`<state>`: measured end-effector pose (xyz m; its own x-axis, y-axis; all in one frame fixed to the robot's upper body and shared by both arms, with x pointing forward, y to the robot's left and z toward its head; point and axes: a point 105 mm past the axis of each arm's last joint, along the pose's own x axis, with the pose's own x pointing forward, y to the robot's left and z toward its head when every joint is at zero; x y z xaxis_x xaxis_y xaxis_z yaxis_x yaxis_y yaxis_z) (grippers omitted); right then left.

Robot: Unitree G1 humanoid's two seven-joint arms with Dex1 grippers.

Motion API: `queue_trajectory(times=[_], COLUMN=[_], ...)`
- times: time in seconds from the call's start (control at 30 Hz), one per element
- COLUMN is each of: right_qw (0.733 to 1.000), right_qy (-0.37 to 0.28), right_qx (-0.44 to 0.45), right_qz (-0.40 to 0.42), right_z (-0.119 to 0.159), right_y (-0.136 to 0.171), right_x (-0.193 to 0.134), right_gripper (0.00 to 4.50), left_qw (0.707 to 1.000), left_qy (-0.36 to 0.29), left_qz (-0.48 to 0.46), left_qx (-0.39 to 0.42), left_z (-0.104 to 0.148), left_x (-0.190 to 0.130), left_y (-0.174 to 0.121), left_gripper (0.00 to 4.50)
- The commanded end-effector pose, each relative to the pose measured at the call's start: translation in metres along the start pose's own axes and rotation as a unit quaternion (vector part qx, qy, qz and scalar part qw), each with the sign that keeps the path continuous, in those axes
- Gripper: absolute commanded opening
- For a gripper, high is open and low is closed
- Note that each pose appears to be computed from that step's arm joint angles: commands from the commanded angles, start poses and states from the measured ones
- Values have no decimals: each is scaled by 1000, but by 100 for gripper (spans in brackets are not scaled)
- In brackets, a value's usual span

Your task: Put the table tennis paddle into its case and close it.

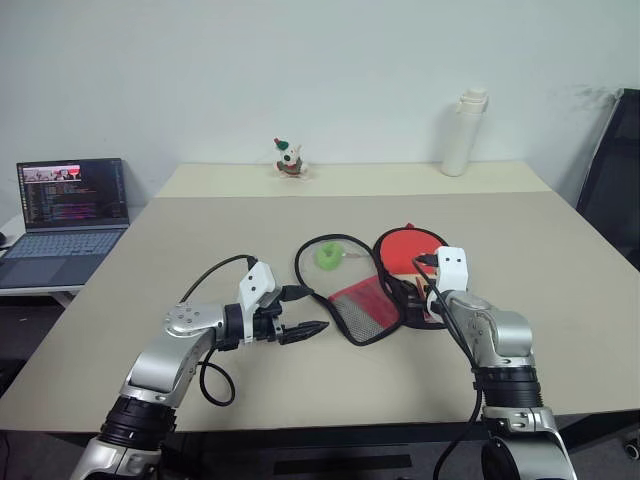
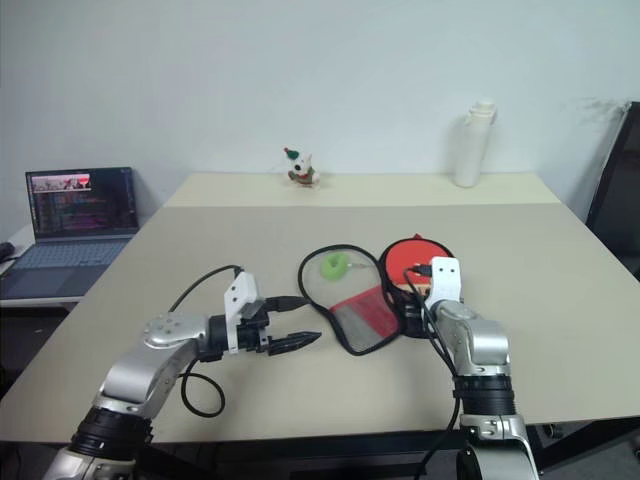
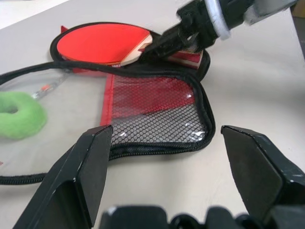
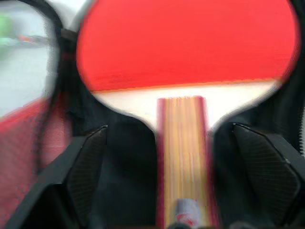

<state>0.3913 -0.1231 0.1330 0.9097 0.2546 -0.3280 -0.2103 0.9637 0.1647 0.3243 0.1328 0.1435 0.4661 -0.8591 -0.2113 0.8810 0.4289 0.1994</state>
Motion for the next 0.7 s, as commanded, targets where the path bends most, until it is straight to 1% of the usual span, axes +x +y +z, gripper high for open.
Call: queue_trajectory(times=[0.03,0.13,0.23,0.3,0.4,0.53,0.57,0.7], right_qw=[990,980,974,971,965,960,958,958], right_qy=[-60,-84,-100,-106,-98,-89,-87,-81], right_qx=[-53,-97,-102,-111,-131,-140,-143,-148], right_qz=[117,154,174,183,206,225,231,232], right_z=[35,47,57,61,62,59,58,55], right_y=[32,32,27,24,22,25,26,25], right_x=[-34,-58,-76,-84,-98,-104,-106,-107], right_gripper=[449,449,450,450,450,450,450,450], left_qw=[999,995,991,990,984,981,979,972], left_qy=[1,25,48,59,99,121,130,156], left_qz=[45,94,119,123,144,151,153,172], left_qx=[21,38,40,34,26,22,23,36], left_z=[6,-1,-9,-14,-30,-38,-41,-52], left_x=[-14,-17,-17,-16,-15,-12,-11,-3], left_y=[18,35,46,48,60,67,69,79], left_gripper=[397,397,339,270,162,18,8,8])
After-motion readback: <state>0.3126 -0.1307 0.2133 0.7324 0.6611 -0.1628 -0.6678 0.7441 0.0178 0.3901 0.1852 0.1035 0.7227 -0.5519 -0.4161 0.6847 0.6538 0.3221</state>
